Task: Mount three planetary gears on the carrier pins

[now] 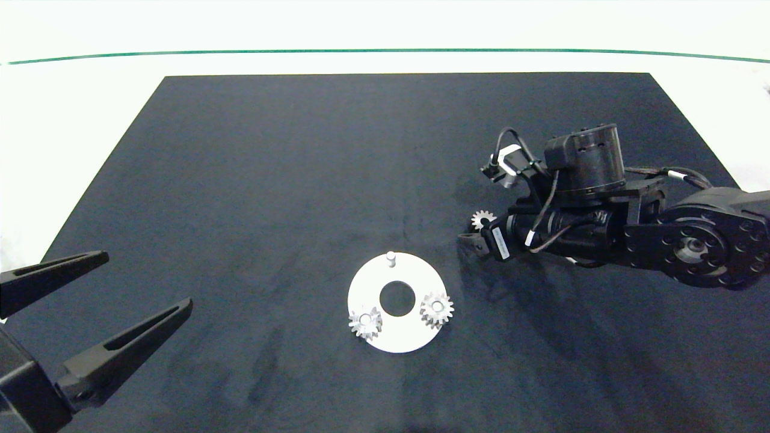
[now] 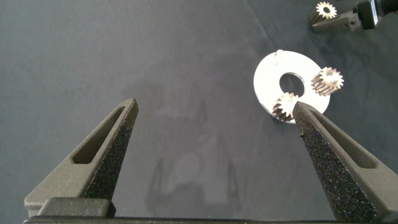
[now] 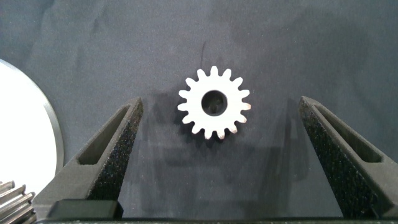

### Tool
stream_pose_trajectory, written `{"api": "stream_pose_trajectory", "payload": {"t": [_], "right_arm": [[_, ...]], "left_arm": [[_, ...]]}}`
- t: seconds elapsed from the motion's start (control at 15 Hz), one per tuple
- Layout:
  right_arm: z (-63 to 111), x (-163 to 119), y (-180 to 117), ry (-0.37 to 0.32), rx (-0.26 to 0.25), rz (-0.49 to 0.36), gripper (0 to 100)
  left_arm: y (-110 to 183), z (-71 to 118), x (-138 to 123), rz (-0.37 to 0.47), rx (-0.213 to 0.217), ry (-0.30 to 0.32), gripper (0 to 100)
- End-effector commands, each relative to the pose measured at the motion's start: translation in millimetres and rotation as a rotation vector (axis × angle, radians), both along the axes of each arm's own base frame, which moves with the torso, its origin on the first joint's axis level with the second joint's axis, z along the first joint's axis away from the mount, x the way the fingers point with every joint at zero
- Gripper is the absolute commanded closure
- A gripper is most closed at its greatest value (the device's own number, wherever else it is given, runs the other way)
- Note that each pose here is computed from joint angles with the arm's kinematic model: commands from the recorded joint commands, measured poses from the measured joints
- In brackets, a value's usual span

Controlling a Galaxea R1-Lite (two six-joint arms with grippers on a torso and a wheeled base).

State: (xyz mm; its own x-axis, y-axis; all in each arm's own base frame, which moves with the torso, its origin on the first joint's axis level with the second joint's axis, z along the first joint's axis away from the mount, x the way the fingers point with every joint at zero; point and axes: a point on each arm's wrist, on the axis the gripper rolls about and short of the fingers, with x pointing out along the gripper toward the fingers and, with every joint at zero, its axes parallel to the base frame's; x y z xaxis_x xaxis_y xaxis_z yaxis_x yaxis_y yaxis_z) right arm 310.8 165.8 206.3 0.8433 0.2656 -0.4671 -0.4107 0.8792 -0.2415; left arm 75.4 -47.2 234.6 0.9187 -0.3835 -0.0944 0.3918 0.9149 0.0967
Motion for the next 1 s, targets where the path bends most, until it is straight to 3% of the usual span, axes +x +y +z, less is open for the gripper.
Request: {"api": "stream_pose_trajectory", "payload": {"t": [0.07,1.0], "right_arm": [[-6.6,5.7,2.7,0.004,-0.002,-0.001,4],[-2.2,8.9,4.4,-0.009,0.002,0.000,33]], "left_arm": [[0.1,0.1,-0.1,0.002,-0.001,-0.002,0],[0.1,-3.0,0.0,0.002,0.006,0.007,0]]}}
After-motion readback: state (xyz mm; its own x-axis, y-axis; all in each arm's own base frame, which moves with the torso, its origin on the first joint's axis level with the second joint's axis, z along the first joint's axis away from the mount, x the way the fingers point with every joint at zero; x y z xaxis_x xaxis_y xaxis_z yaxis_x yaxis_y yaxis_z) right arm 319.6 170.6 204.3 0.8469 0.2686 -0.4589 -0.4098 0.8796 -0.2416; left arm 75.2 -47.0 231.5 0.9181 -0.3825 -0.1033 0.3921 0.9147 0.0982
